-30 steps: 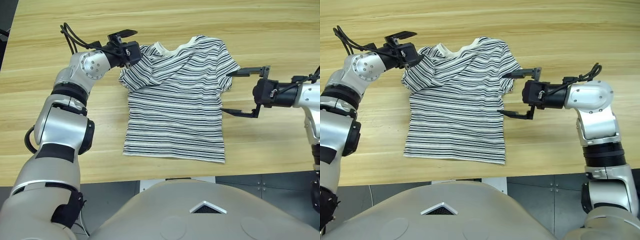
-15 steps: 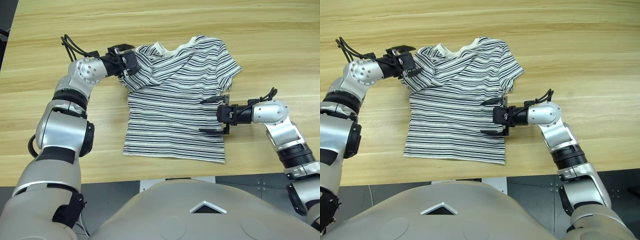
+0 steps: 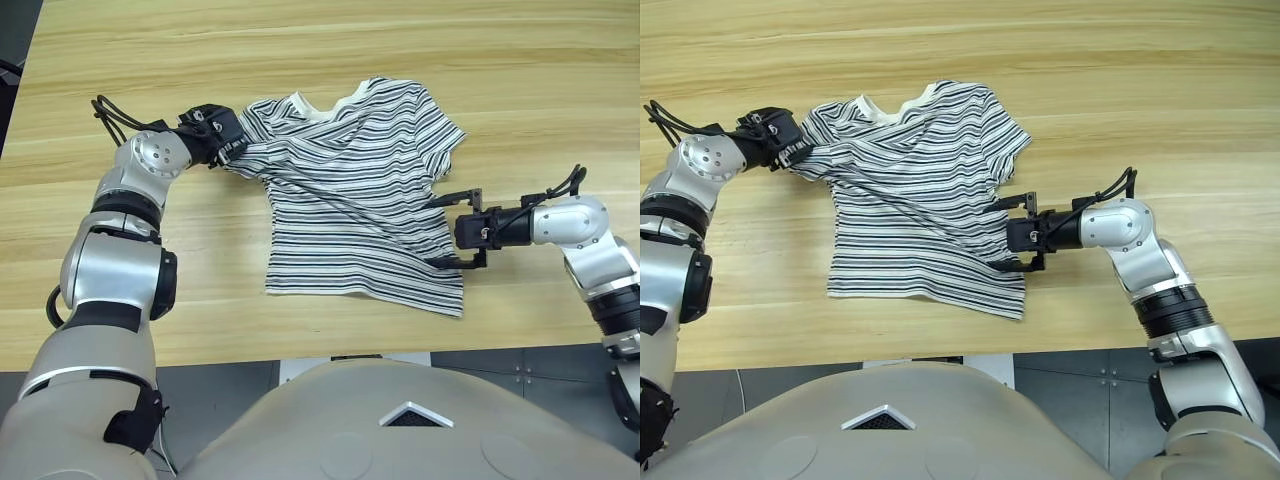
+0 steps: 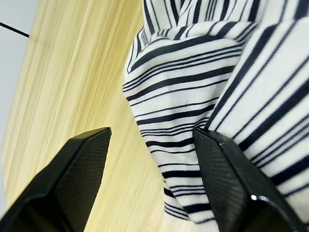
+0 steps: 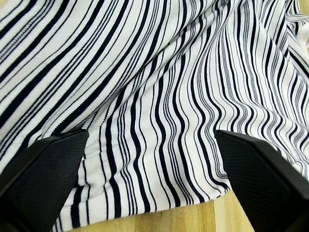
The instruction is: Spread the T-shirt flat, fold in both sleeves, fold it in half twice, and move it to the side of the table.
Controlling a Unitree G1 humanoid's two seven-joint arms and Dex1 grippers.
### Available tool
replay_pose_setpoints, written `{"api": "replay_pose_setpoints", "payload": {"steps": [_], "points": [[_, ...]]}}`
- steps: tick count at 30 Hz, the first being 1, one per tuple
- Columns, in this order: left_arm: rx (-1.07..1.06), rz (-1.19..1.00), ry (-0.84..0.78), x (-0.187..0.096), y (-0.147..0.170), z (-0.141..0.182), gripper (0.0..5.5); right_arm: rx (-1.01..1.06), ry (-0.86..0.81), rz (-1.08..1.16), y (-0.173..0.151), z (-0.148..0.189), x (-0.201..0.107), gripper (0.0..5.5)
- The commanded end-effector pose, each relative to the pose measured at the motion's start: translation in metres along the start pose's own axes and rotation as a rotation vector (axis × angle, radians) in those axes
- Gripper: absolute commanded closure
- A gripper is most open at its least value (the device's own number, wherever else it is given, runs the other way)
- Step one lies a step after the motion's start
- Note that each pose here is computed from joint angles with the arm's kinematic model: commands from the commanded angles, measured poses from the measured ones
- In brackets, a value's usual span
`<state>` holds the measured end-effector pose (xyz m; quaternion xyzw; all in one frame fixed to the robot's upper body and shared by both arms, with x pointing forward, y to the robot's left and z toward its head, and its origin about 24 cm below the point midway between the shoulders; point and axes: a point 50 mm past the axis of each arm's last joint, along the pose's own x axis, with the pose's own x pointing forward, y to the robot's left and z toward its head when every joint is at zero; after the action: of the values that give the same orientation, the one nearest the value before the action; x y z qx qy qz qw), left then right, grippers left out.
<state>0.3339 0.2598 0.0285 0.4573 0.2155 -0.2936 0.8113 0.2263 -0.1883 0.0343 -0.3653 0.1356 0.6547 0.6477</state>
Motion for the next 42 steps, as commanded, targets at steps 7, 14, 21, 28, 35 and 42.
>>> {"api": "replay_pose_setpoints", "payload": {"steps": [7, 14, 21, 28, 35, 42], "points": [[-0.007, 0.322, 0.092, -0.021, 0.044, -0.011, 2.36, 0.126, 0.168, 0.227, 0.045, -0.029, 0.003, 0.69], [-0.059, 0.492, 0.064, -0.031, 0.070, -0.005, 2.36, 0.097, 0.101, 0.178, 0.039, -0.021, 0.010, 0.69], [0.120, 0.360, -0.331, -0.007, 0.054, 0.067, 2.36, 0.093, -0.320, -0.066, -0.005, 0.032, -0.001, 0.69], [0.454, -0.016, -0.728, 0.002, -0.032, 0.121, 2.36, 0.062, -0.385, -0.149, -0.028, 0.045, -0.027, 0.69], [0.077, 0.111, -0.553, -0.023, 0.000, 0.090, 2.36, 0.045, -0.373, -0.287, -0.046, 0.039, -0.044, 0.69], [-0.645, 0.066, -0.351, -0.072, 0.010, 0.040, 2.36, 0.058, -0.359, -0.383, -0.052, 0.027, -0.044, 0.69]]}}
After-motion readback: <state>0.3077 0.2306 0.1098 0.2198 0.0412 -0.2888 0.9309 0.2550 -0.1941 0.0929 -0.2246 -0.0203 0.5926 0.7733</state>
